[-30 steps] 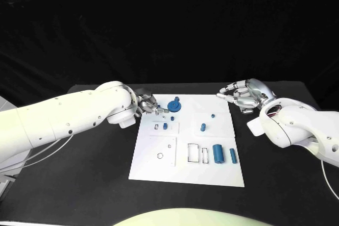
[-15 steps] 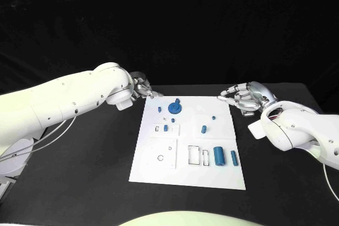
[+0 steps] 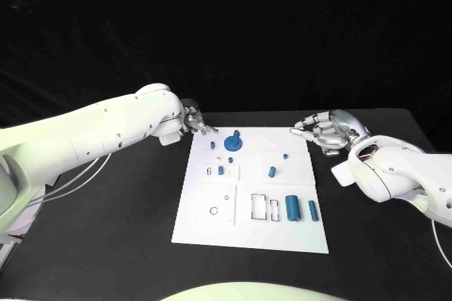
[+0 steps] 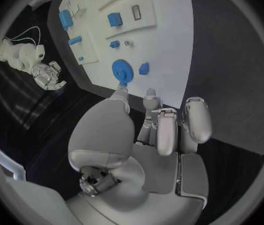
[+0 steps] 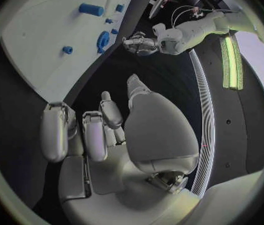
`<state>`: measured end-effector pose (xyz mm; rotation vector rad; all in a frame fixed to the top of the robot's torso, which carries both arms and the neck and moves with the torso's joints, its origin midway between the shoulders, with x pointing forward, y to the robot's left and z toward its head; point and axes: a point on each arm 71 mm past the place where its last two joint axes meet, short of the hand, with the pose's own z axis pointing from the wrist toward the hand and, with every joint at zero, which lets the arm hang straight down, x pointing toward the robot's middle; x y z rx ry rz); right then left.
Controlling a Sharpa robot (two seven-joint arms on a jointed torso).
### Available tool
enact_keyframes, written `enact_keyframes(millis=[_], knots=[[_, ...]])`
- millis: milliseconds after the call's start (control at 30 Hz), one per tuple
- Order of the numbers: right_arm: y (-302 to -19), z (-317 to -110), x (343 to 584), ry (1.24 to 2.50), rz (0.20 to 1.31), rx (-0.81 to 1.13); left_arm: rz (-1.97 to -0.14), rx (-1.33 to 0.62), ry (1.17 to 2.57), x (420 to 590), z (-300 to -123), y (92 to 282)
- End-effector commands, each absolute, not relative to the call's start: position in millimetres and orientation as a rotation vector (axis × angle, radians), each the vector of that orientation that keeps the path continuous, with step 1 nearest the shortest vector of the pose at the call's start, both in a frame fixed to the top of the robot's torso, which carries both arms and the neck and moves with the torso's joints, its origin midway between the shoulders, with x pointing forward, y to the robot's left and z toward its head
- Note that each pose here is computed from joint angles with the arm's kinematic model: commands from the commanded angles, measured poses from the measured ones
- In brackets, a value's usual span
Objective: Assemble the parts on the task board
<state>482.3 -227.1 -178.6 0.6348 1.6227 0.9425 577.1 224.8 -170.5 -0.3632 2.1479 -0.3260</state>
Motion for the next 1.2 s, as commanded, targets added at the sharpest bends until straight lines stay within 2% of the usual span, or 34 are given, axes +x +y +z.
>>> enact_keyframes(millis=[33,1200], knots=[[-225.3,-178.3,481.9,1.626,0.952,0.618,-0.337,-0.317,2.191,579.0,-172.9,220.8],[-222.7,-177.8,482.8,1.619,0.953,0.618,-0.319,-0.288,2.298,582.3,-196.8,211.3]])
